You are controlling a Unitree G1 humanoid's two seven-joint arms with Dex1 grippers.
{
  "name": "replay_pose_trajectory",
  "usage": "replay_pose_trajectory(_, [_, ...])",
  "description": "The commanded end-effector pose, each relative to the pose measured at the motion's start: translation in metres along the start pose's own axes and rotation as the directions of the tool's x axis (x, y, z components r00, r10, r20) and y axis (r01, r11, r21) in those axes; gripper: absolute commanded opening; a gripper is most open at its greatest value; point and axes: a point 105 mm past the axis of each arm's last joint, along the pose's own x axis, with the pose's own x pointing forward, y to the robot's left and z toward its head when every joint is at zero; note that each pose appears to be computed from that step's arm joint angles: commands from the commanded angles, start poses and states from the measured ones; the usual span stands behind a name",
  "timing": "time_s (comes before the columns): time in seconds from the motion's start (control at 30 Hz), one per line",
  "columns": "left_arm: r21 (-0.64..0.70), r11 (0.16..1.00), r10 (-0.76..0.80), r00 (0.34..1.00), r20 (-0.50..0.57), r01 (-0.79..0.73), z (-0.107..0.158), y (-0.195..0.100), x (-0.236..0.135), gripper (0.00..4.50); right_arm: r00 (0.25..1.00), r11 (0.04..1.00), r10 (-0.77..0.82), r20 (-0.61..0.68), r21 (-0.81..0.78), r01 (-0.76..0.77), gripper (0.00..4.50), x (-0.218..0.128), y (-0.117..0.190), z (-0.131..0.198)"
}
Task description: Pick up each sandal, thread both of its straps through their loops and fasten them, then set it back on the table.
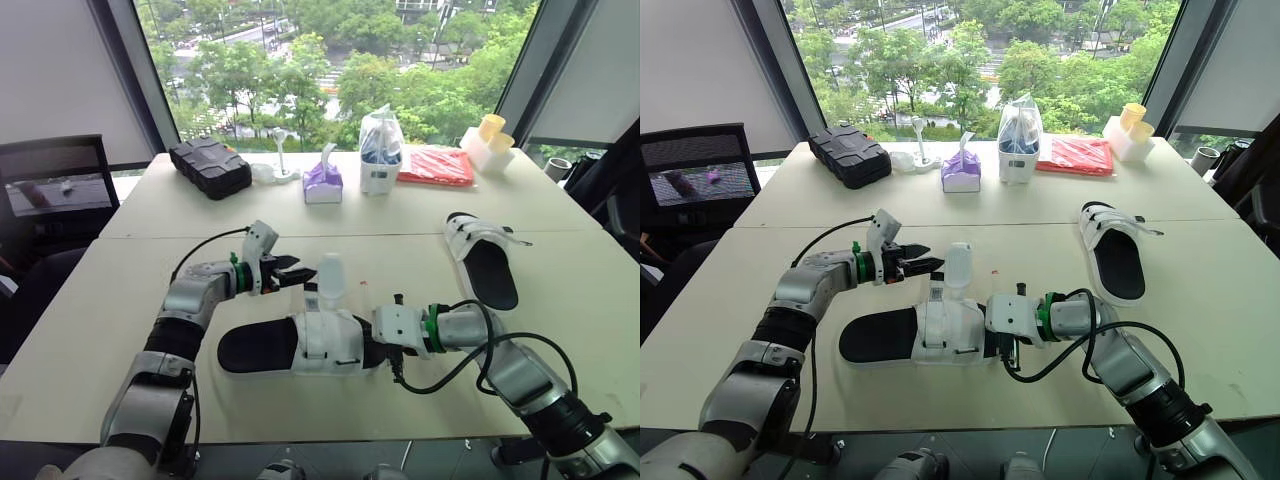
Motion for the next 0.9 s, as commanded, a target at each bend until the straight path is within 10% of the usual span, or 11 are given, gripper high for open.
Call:
replay_pose_trajectory(0.03, [0.063,0.998,-0.024,1.0,-0.008,0.025,0.004,-0.005,-0.002,3.37,0.999,0.999,0.017,-0.05,0.029,-0.016,0.0,0.001,0.006,-0.012])
replay_pose_trajectory(0.67, [0.328,0.892,-0.22,0.932,-0.287,0.311,-0.037,-0.037,-0.012,3.37,0.998,0.999,0.023,-0.057,0.025,-0.021,0.0,0.001,0.008,-0.014])
replay_pose_trajectory(0.9, [0.163,0.98,-0.105,0.991,-0.087,0.118,-0.006,-0.009,-0.007,3.37,0.998,0.999,0.021,-0.057,0.026,-0.019,0.0,0.001,0.008,-0.014])
